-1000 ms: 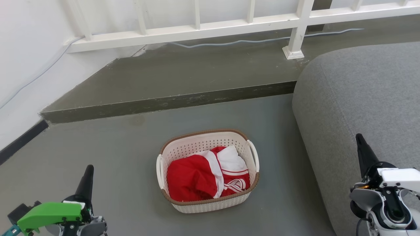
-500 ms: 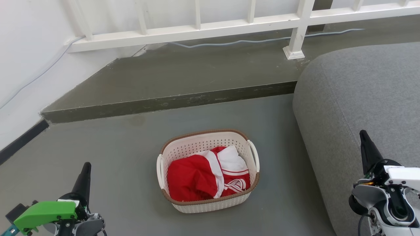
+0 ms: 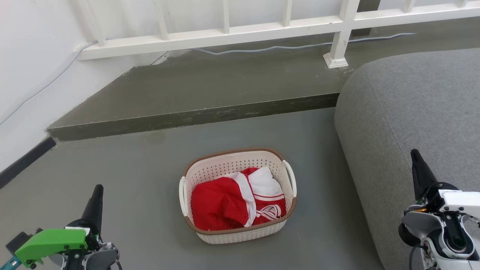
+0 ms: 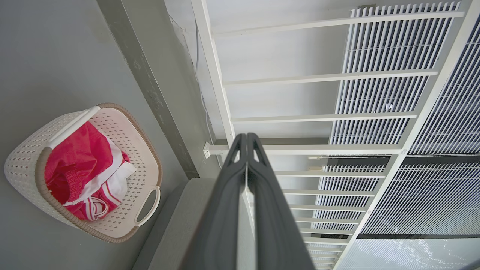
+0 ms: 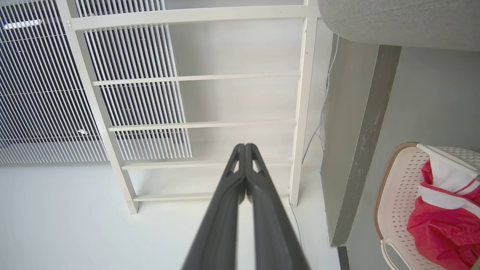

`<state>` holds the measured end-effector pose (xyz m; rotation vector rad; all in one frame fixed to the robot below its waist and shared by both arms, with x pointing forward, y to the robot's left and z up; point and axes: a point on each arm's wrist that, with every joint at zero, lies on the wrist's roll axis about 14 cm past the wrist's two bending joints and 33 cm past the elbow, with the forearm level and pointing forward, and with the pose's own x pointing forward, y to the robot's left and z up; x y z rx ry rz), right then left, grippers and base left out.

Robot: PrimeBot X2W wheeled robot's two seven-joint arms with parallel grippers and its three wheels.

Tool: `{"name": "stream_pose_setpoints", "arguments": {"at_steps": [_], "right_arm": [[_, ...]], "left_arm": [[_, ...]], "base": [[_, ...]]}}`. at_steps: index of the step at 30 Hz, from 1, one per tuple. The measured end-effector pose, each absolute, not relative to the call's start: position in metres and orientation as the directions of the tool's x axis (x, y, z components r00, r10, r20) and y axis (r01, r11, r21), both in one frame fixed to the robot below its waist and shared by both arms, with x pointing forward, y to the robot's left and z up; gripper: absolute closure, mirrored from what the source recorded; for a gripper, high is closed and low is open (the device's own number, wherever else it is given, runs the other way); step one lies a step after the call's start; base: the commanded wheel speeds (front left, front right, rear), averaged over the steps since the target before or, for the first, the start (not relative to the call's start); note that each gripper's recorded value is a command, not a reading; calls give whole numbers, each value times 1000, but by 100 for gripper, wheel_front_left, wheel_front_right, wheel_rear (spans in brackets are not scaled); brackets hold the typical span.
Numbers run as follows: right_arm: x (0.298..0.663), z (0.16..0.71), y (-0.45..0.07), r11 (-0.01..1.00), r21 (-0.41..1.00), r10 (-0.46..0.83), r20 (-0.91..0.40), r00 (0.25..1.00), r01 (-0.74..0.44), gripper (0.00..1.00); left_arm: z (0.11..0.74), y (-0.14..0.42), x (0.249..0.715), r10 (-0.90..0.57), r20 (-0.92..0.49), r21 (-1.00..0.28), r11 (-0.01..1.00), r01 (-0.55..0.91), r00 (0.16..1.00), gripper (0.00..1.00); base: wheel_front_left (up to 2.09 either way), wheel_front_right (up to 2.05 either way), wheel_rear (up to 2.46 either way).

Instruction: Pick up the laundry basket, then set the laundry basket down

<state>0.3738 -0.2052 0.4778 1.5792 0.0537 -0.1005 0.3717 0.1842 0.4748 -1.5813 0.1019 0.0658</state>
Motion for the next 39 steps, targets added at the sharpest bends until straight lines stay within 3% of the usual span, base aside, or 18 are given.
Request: {"name": "stream_pose_setpoints", "arguments": {"at_steps": [39], "right_arm": [[374, 476, -205, -14, 995, -29, -104, 994, 104, 100]], "left_arm": [[471, 185, 371, -26, -117, -993, -12, -117, 993, 100]], "base": [[0, 0, 0]]}}
